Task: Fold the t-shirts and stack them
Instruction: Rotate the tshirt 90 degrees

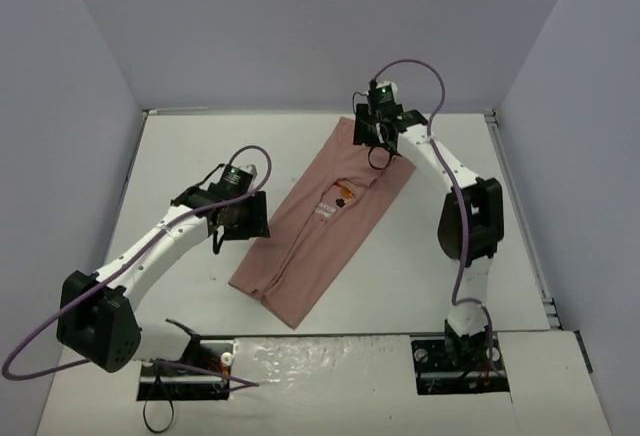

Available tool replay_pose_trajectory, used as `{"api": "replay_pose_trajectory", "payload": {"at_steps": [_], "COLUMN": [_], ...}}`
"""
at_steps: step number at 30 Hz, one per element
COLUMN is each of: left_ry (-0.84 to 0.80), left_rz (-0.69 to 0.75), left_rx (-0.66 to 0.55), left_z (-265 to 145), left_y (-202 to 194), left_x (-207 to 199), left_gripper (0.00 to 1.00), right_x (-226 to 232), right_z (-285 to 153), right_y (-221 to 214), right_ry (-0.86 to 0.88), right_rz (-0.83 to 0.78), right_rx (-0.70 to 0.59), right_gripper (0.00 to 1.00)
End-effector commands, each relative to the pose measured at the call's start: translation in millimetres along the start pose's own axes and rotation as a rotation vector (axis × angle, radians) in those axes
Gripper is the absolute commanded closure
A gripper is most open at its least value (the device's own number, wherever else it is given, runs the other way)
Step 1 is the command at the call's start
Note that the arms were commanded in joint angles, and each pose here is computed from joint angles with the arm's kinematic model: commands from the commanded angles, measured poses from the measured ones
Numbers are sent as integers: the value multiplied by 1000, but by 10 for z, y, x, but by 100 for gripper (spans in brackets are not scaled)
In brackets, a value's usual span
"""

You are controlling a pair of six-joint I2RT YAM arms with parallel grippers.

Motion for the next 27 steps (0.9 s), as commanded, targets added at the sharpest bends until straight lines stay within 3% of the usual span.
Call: {"api": "replay_pose_trajectory", "payload": {"at_steps": [1, 3, 4, 5, 6, 24, 27], "left_ry": [87, 77, 73, 73, 74, 120, 123], "left_rz": [109, 131, 141, 148, 150, 26, -30], "left_rx": [70, 96, 100, 107, 118, 263, 285], "left_z": [301, 439, 496, 550, 601, 1024, 1075], "left_y": [110, 173, 218, 246, 257, -349, -517], "left_x": [186, 133, 105, 91, 81, 339, 375], "left_gripper": [51, 51, 51, 51, 51, 51, 51], "right_x": [313, 366, 280, -110, -253, -392, -437], "right_z": [-821, -1017, -849, -382, -286, 748, 898], "right_y": [503, 636, 360, -795, -1179, -1467, -1332], "right_ry": [76, 107, 69, -85, -131, -213, -218], "right_rz": [117, 171, 177, 125, 110, 94, 61], "right_rx": [-200, -249, -191, 50, 124, 245, 224], "right_gripper": [52, 53, 53, 53, 53, 53, 54]}}
Point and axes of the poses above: each gripper's point midway between its finger pads, its own z axis out along the fingers, its own x axis along the line the jaws close on, y = z × x, the point moved 2 cm from there along -z, back along the fingers, and after that the axes turned 2 degrees about -z, right-handed, at the moved point
